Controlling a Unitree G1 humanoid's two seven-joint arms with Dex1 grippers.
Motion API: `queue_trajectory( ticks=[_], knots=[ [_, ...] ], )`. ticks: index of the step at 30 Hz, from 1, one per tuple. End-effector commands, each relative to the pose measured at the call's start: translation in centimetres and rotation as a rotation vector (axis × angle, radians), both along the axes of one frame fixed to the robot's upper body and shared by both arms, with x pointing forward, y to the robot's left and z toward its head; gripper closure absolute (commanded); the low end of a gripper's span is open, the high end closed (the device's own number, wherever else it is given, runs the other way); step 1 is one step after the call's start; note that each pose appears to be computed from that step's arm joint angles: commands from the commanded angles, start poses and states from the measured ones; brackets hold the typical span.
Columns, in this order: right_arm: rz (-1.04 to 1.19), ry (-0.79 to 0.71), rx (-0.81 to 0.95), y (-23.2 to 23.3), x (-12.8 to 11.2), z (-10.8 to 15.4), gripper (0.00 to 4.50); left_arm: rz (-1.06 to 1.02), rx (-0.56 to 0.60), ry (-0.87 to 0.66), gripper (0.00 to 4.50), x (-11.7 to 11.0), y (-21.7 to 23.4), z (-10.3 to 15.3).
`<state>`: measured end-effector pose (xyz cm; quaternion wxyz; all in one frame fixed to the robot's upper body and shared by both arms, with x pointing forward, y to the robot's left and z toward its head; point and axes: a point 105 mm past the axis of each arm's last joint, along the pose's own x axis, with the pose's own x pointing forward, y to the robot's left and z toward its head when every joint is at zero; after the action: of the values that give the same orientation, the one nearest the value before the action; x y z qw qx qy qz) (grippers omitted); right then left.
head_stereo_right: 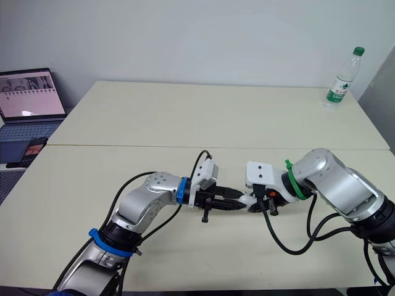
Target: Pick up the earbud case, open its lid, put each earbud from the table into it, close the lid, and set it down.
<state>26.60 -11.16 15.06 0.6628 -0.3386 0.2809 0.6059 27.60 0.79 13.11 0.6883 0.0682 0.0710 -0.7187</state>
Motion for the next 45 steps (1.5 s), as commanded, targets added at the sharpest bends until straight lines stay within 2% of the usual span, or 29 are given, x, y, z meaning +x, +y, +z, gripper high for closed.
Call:
queue_trajectory(
  ticks=[1,5,7,11,22,25,29,40,42,43,45],
  knots=[
    [0.033,-0.081,0.022,0.62,0.08,1.79,3.7,-0.026,0.012,-0.003,3.7,-0.49,-0.25,0.12],
    [0.033,-0.084,0.026,0.68,0.1,1.87,3.7,-0.023,0.007,0.019,3.7,-0.4,-0.29,0.2],
    [0.033,-0.085,0.026,0.68,0.11,1.86,3.7,-0.019,-0.001,0.018,2.96,-0.31,-0.31,0.4],
    [0.032,-0.085,0.028,0.71,0.05,1.87,3.7,-0.006,0.005,0.0,1.8,-0.12,-0.36,0.35],
    [0.041,-0.086,0.032,0.87,-0.05,1.92,3.7,-0.024,0.003,0.013,1.8,-0.51,-0.43,0.22],
    [0.042,-0.086,0.032,0.89,-0.07,1.91,3.7,-0.026,0.004,0.019,2.42,-0.55,-0.44,0.18],
    [0.039,-0.086,0.039,0.98,-0.08,1.99,3.7,-0.033,0.009,0.025,3.6,-0.67,-0.41,0.04],
    [0.024,-0.1,0.067,1.22,0.18,2.32,3.7,-0.024,0.004,0.025,3.69,-0.48,-0.37,0.08],
    [0.036,-0.108,0.065,1.12,0.15,2.41,2.96,-0.011,-0.001,0.026,3.69,-0.24,-0.31,0.15],
    [0.041,-0.106,0.061,1.0,0.07,2.41,2.75,-0.005,-0.003,0.025,3.69,-0.11,-0.28,0.17],
    [0.035,-0.103,0.06,0.72,0.01,2.43,1.96,0.015,-0.008,0.023,3.69,0.21,-0.15,0.24]
  ],
)
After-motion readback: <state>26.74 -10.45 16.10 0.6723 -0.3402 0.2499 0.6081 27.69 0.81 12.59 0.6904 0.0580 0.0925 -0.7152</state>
